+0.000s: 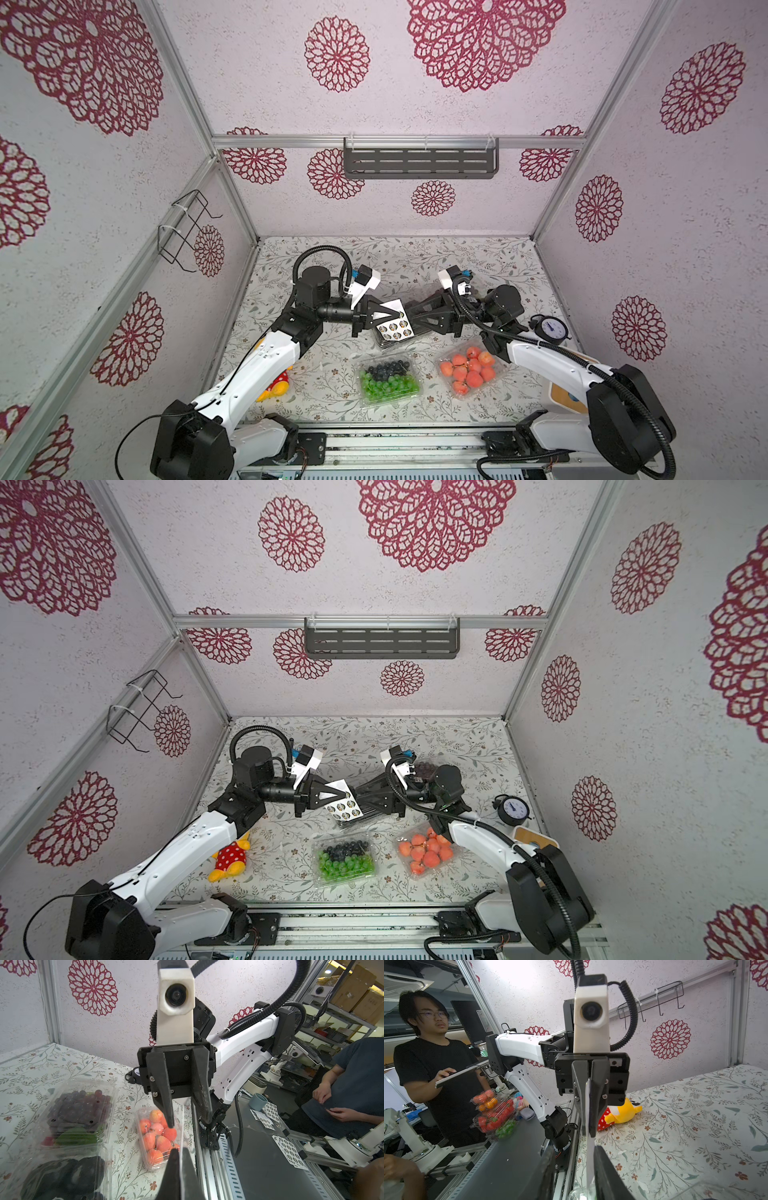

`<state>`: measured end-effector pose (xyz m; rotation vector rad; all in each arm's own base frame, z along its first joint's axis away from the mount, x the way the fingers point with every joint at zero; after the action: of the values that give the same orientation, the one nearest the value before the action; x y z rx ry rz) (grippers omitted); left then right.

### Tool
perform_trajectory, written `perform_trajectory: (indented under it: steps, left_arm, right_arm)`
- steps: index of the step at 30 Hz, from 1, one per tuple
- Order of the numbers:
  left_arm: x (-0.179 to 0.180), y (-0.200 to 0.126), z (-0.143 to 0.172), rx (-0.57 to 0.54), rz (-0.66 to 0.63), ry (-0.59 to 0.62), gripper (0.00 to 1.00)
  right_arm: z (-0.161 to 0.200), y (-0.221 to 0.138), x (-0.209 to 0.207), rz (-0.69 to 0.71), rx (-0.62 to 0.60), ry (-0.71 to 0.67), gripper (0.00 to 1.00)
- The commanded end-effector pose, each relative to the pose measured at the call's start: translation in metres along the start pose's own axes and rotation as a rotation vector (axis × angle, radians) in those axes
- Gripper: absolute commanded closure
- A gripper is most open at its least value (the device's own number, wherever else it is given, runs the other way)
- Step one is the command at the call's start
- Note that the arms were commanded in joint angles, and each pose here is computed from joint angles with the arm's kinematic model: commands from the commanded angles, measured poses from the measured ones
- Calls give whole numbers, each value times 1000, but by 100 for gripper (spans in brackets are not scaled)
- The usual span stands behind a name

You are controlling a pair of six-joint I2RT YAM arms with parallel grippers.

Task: Label fruit boxes
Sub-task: Adjust the label sticker.

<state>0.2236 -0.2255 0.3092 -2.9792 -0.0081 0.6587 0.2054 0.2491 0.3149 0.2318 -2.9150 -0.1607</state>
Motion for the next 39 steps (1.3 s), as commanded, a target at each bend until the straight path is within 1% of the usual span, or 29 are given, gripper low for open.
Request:
perform_trajectory:
  steps: [1, 4, 6, 11, 13, 15, 22, 28, 32, 35, 37, 39]
  left_arm:
    - [-5, -3, -4, -16, 13, 40, 100]
    - [-6, -3, -4, -15, 23, 48, 100]
    - [-8, -3, -5, -13, 38, 52, 100]
    - [-7, -3, -5, -18, 26, 60, 100]
    - [-6, -3, -6, -17, 25, 54, 100]
    - [-6, -2, -6, -16, 32, 56, 100]
    - [-6, -2, -7, -19, 32, 54, 100]
    - [-2, -1, -6, -18, 30, 43, 100]
    - [-2, -1, -6, -18, 31, 44, 100]
    - [-3, -1, -5, -17, 35, 44, 100]
    - [-3, -1, -5, -18, 34, 45, 100]
    - [-3, -1, -5, -17, 32, 44, 100]
  right_arm:
    - [-13, 5, 1, -14, -22, -58, 65]
    - [-12, 10, 4, -52, -14, -51, 67]
    - [-11, 13, 5, -65, -10, -50, 71]
    - [-9, 14, 3, -76, -4, -45, 87]
    - [-7, 14, 2, -80, -2, -43, 95]
    - [-6, 14, 2, -84, -4, -42, 100]
    - [-1, 14, 2, -112, 1, -31, 100]
    - [-5, 13, 9, -159, -25, -32, 100]
    - [-1, 12, 7, -151, -18, -22, 93]
    - [-1, 12, 6, -149, -17, -23, 91]
    - [-1, 12, 7, -152, -16, -26, 87]
    - [-1, 11, 8, -142, -20, -30, 87]
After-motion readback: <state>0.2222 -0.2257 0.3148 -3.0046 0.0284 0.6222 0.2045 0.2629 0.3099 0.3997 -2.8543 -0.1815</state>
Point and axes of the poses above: each gripper's point midway between its finger pads, its own y axis out along the fingers, its own x axis along the line the jaws close on, z = x × y, the point moved 5 cm from there along -y, back along the fingers, and after that the axes turned 8 degrees about -y, right-handed, at the moved point
